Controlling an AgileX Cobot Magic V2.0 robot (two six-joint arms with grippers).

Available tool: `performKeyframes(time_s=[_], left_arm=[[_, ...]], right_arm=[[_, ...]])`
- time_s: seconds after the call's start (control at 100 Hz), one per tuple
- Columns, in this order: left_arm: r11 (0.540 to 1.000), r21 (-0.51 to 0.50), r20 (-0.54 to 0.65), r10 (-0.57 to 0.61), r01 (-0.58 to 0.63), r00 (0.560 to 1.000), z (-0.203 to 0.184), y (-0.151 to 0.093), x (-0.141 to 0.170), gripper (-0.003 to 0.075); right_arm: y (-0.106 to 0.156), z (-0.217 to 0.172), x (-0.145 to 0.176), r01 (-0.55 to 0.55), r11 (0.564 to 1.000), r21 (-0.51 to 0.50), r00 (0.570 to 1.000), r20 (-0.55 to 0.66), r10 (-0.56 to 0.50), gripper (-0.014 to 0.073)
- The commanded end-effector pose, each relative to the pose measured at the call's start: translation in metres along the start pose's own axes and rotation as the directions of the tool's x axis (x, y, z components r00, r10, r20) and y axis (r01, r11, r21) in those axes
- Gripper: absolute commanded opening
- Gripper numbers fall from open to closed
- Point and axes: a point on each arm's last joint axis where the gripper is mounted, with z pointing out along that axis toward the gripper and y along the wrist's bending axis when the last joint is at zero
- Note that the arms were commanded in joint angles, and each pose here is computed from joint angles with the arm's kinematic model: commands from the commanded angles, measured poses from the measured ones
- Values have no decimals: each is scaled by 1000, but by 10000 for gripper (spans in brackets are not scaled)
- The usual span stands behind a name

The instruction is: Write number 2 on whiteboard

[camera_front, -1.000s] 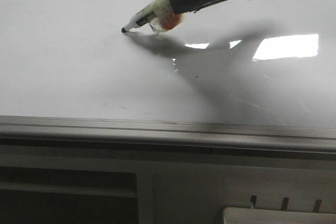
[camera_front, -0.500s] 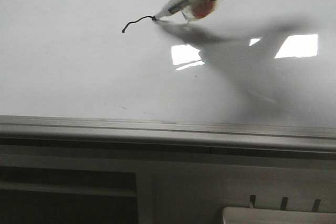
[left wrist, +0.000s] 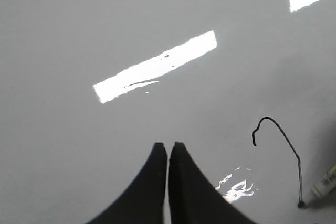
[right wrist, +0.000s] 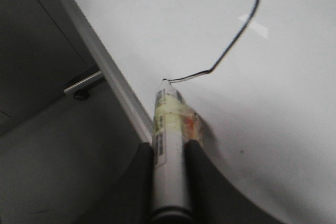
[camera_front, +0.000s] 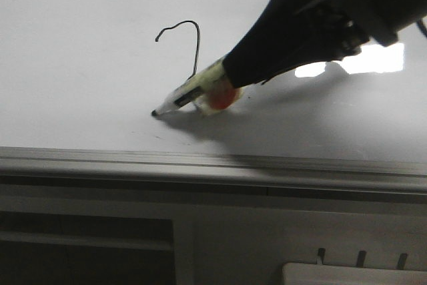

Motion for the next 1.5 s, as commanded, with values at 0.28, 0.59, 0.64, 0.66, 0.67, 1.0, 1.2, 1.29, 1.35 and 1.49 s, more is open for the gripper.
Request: performKeyframes(time_s=[0.28,0.59,0.64,0.66,0.67,1.0,1.2,1.29,1.35,1.49], left_arm=[[999,-29,98,-21,24,995,1,5,-16,-20],[999,-28,94,-21,24,995,1,5,-15,-20],[999,-28,94,-21,24,995,1,5,-15,-20],[999,-28,94,-21,24,995,1,5,-15,-20],[999,-28,94,-21,24,995,1,5,-15,-20],[975,209,52,72,-82,996,6,-26,-11,-20],[849,470,66,240,-242,968,19,-72,-1,140],[804,527,91,268,-275,959,27,-88,3,263],[802,531,104,258,-273,961,34,-94,4,284],[815,518,112,235,-259,965,50,-101,8,283]], right_arm=[[-9,-9,1,7,994,110,999,52,-13,-50],[-11,-48,34,-54,979,196,995,94,36,-50],[-8,-52,34,-47,983,180,995,98,29,-50],[-6,-53,33,-43,985,166,995,98,26,-50],[-6,-54,32,-41,986,161,995,99,25,-50],[39,-81,12,200,975,-94,973,136,-187,-50],[45,-80,12,281,954,-103,956,123,-268,-50],[46,-79,12,308,947,-94,947,126,-296,-50],[50,-79,11,329,939,-101,940,133,-315,-50],[58,-80,2,385,918,-91,914,176,-366,-50]])
